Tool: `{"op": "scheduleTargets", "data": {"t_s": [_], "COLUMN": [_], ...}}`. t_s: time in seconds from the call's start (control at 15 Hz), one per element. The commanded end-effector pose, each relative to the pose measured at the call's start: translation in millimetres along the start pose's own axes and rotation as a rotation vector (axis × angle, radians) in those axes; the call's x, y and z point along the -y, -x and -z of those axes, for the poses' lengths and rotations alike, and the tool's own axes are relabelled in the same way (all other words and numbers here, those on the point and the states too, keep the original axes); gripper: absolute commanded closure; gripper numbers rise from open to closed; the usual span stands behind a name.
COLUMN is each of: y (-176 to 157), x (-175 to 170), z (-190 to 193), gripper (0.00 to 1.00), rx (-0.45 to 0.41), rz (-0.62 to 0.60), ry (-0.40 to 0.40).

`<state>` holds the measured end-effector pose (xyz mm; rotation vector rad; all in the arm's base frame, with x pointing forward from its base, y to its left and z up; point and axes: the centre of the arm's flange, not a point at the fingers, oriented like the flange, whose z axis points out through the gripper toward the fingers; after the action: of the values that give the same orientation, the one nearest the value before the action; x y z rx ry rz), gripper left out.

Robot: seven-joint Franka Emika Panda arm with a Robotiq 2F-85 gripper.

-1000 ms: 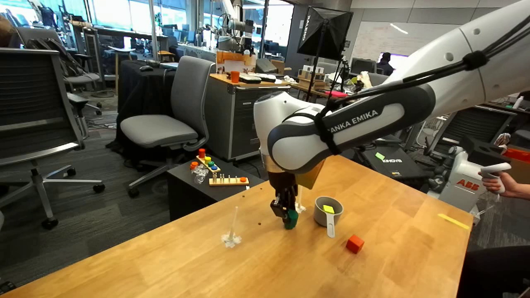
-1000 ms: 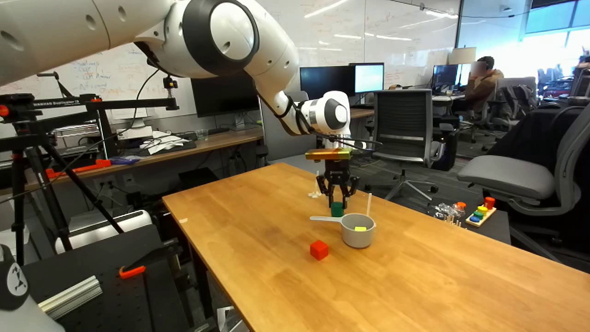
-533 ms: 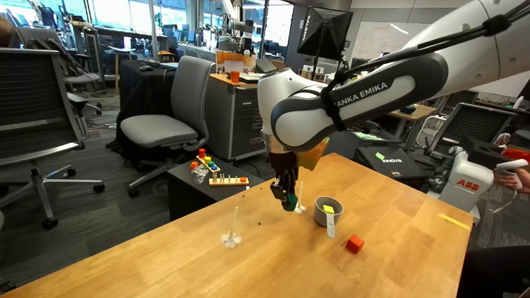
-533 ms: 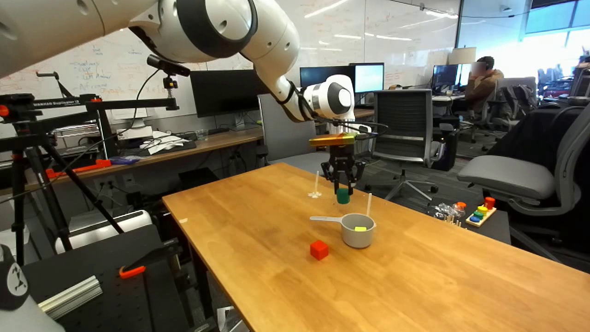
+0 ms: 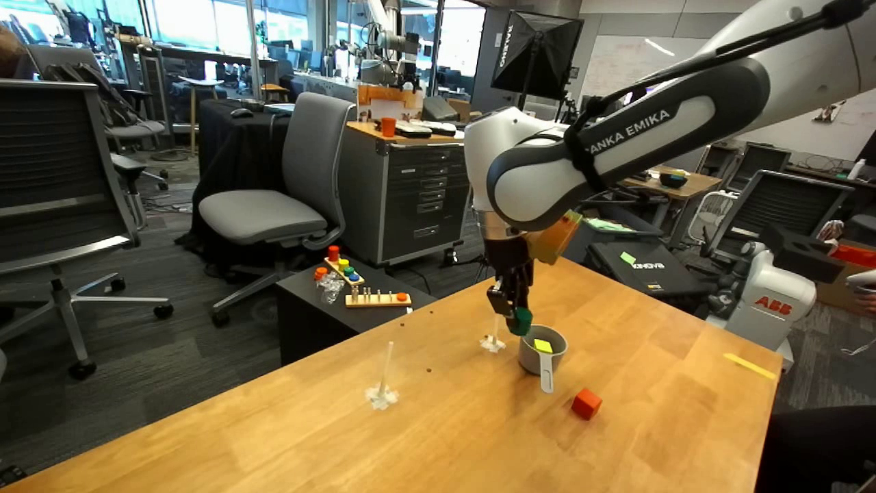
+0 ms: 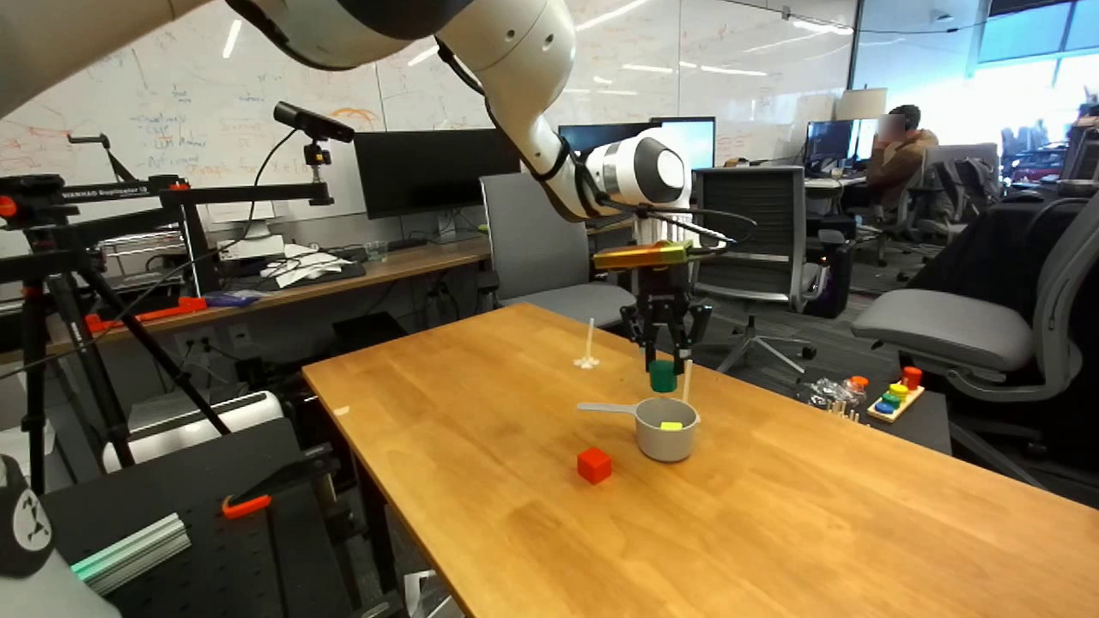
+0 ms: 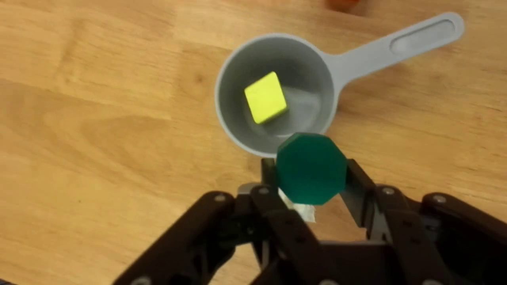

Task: Put the blocks inside the grey measuring cup

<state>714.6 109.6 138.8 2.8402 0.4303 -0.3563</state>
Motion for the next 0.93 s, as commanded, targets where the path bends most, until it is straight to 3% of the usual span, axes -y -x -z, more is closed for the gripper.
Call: {"op": "scheduleTargets", "data": {"t_s": [0.0,0.33,0.47,0.53,0.87], "y": [48.3,67.2,71.3,72.0,68.1], "x": [-27.0,-41.5,-38.5,-36.4,-22.8], "z": [0.5,-5.8,-7.2,-7.8,-13.3], "gripper": [0.81,0.81,0.77,0.81,0.81], "rx": [0.044,0.081,0.081,0.079,0.06], "rz": [-0.072,-0.113,-0.107,-0.101,-0.077], "ry": [0.009,-0.006,-0.002,-0.007,-0.019]}}
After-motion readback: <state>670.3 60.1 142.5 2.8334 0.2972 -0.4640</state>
